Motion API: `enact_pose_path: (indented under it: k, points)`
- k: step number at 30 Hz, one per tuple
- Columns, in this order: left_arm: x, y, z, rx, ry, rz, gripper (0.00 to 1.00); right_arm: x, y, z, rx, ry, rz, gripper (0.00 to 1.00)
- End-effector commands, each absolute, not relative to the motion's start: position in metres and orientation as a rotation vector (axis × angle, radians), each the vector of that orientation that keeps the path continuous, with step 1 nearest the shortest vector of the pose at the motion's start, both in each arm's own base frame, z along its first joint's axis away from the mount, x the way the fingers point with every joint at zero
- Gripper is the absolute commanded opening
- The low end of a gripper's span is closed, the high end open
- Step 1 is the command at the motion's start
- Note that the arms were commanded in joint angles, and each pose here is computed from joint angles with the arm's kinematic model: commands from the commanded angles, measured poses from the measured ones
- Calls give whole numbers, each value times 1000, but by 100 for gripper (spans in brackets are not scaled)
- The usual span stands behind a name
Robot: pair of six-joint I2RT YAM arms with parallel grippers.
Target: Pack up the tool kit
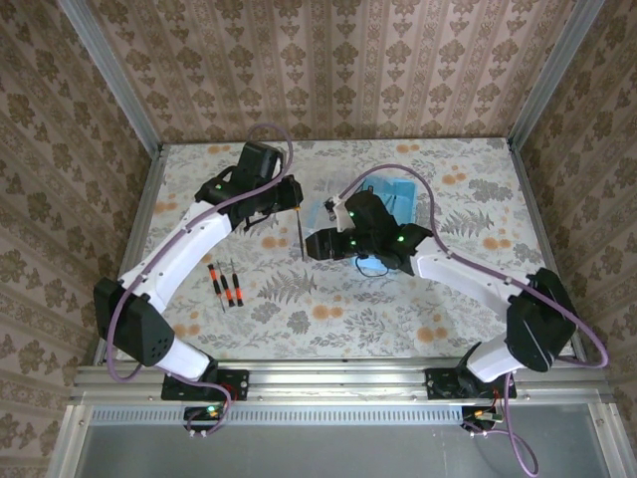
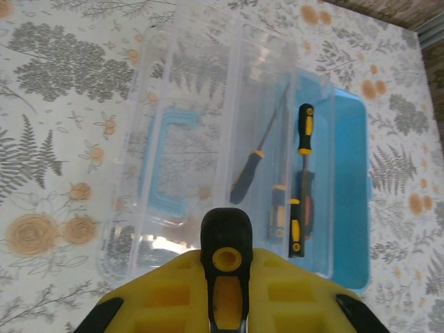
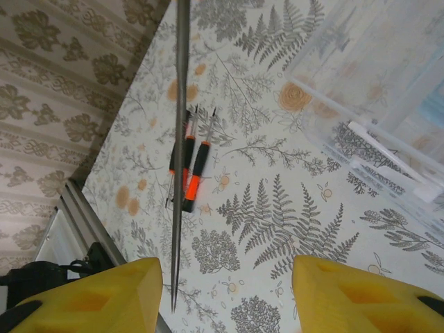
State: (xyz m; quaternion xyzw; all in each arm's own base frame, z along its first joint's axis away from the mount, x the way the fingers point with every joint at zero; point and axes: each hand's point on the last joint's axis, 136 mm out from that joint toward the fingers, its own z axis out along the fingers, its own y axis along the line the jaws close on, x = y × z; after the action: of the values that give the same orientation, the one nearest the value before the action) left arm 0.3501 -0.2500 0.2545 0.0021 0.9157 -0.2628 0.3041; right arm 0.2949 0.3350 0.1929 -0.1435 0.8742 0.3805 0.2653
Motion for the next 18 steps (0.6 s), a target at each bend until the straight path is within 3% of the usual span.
enact_pose_path:
  k: [1, 4, 8, 11, 18]
  points:
    - [348, -263, 262, -16, 2397, -799, 4, 303, 353, 207, -398, 2315, 1095, 51]
    - [347, -265, 262, -18, 2395, -819, 4, 308, 358, 203, -400, 2330, 1089, 39]
    - [346, -265, 259, -22, 2399, -820, 5, 310, 362, 204, -398, 2337, 1103, 12]
    - [345, -265, 259, -23, 2396, -828, 13, 310, 360, 205, -382, 2340, 1097, 0]
    - [349, -254, 272, 0, 2362, -818, 63, 313, 344, 205, -310, 2336, 1018, 0]
